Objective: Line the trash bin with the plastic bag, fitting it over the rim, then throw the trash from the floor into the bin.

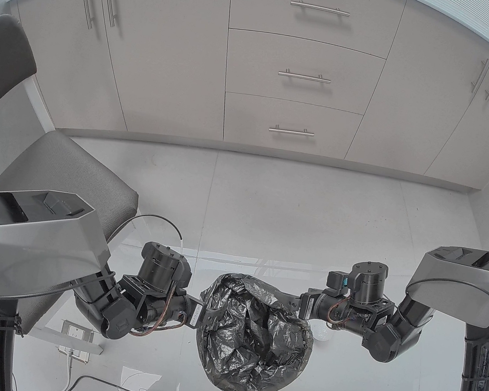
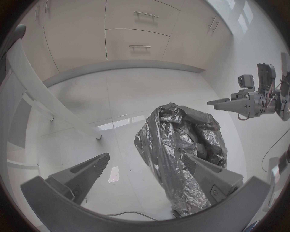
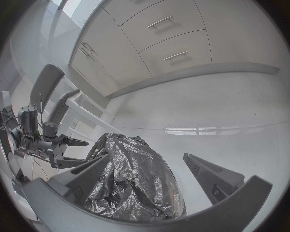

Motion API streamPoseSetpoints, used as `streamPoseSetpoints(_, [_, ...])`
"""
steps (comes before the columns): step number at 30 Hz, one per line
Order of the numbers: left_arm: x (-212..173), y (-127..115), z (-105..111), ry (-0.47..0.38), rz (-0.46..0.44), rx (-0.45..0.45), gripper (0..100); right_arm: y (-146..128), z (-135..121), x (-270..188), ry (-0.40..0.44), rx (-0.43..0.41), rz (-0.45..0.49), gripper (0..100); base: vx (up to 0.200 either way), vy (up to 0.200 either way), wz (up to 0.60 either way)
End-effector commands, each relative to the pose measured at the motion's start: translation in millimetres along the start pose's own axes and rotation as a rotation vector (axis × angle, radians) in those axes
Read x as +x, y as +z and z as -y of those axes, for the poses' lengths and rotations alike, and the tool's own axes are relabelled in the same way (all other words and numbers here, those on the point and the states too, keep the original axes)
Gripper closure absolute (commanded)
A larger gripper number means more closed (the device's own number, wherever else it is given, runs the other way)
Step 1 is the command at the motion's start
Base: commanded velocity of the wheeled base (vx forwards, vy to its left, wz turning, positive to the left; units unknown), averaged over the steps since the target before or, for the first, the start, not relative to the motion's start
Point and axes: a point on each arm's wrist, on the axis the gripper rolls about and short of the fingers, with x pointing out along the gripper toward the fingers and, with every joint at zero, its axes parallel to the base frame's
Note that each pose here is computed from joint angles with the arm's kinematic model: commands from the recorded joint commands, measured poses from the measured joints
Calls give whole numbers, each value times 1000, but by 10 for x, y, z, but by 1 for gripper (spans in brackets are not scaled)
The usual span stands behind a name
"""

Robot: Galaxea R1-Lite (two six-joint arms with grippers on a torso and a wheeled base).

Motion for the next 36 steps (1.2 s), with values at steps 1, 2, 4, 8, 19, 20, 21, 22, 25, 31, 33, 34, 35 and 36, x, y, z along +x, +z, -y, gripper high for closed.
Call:
streamPoseSetpoints(1, [24, -58, -13, 17, -17, 4, 0, -28, 11, 24, -1, 1, -6, 0, 0, 0, 0])
streamPoseSetpoints(2, [29, -58, -13, 18, -17, 4, 0, -28, 11, 24, -1, 1, -6, 0, 0, 0, 0])
streamPoseSetpoints(4, [65, -76, -45, 39, -21, -1, 0, -25, 10, 26, 0, 0, -5, 0, 0, 0, 0])
streamPoseSetpoints(8, [95, -88, -62, 42, -26, 0, 0, -25, 17, 29, -2, 1, -5, 0, 0, 0, 0])
streamPoseSetpoints(19, [278, -6, -280, 166, -3, 36, 0, -52, 21, 41, -2, 2, -12, 0, 0, 0, 0])
streamPoseSetpoints(20, [271, 4, -286, 169, 0, 34, 0, -52, 21, 41, -2, 2, -12, 0, 0, 0, 0])
streamPoseSetpoints(21, [268, 13, -280, 172, 3, 34, 0, -52, 21, 41, -2, 2, -12, 0, 0, 0, 0])
streamPoseSetpoints(22, [267, 8, -281, 177, 2, 35, 0, -51, 20, 41, -2, 2, -11, 0, 0, 0, 0])
streamPoseSetpoints(25, [259, 19, -279, 192, 7, 35, 0, -56, 22, 43, -2, 2, -12, 0, 0, 0, 0])
streamPoseSetpoints(31, [325, 19, -286, 198, 7, 36, 0, -62, 25, 49, -3, 2, -14, 0, 0, 0, 0])
streamPoseSetpoints(33, [338, 17, -304, 202, 5, 33, 0, -74, 30, 57, -4, 3, -17, 0, 0, 0, 0])
streamPoseSetpoints(34, [343, 15, -310, 203, 4, 33, 0, -78, 33, 65, -4, 3, -17, 0, 0, 0, 0])
streamPoseSetpoints(35, [343, 15, -310, 203, 4, 33, 0, -78, 33, 65, -4, 3, -17, 0, 0, 0, 0])
streamPoseSetpoints(36, [343, 7, -323, 204, -7, 34, 0, -81, 35, 74, -4, 3, -17, 0, 0, 0, 0])
